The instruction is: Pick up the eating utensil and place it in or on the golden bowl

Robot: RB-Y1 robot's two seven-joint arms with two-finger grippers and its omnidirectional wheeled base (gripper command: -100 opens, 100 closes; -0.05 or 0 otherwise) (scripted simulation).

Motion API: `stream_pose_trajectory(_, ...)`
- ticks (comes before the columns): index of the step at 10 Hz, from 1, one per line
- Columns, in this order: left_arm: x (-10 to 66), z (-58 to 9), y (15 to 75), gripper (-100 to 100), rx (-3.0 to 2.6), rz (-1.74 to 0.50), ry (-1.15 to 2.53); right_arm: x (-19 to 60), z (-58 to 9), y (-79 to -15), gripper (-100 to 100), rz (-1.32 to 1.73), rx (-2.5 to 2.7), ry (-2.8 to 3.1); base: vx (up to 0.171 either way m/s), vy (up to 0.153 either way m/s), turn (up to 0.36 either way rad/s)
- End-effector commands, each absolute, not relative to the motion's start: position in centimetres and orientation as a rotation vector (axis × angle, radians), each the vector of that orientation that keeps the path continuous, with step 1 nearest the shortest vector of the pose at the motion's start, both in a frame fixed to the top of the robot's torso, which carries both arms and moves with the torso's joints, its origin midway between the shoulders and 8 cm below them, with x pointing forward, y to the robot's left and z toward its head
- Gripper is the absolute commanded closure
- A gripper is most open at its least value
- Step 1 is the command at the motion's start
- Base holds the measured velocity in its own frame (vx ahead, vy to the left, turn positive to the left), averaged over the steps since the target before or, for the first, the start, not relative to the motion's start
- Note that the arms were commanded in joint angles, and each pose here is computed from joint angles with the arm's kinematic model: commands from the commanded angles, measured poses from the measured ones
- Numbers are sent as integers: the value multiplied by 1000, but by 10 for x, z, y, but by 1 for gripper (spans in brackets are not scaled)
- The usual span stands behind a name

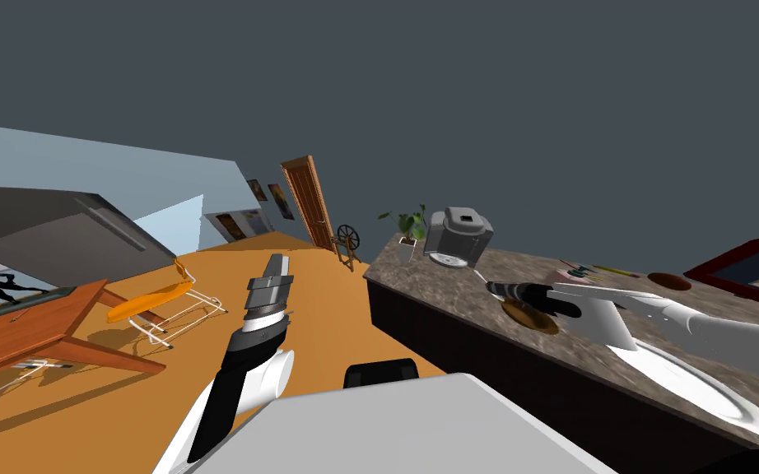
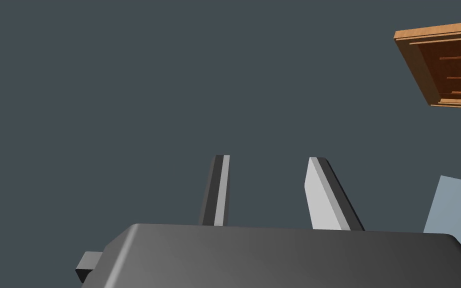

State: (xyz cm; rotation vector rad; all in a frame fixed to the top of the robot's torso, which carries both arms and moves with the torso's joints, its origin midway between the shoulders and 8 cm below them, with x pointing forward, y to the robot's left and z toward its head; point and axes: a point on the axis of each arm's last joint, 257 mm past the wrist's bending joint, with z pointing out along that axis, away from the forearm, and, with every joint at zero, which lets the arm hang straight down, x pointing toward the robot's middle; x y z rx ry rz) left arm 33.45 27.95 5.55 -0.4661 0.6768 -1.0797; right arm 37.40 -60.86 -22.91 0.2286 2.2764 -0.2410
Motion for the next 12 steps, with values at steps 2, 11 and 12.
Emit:
stream_pose_trajectory(2, 335, 56, 279, 0, -466, -1080, 677, 373, -228, -599, 100, -232, 218, 2304, -107, -84, -146)
stream_pose_trajectory(11, 334, 56, 279, 0, -466, -1080, 677, 364, -227, -595, -100, -247, 274, 2355, -21, -52, -87)
stream_pose_trajectory(12, 334, 56, 279, 0, -466, -1080, 677, 364, -227, -595, -100, -247, 274, 2355, 0, 0, 0)
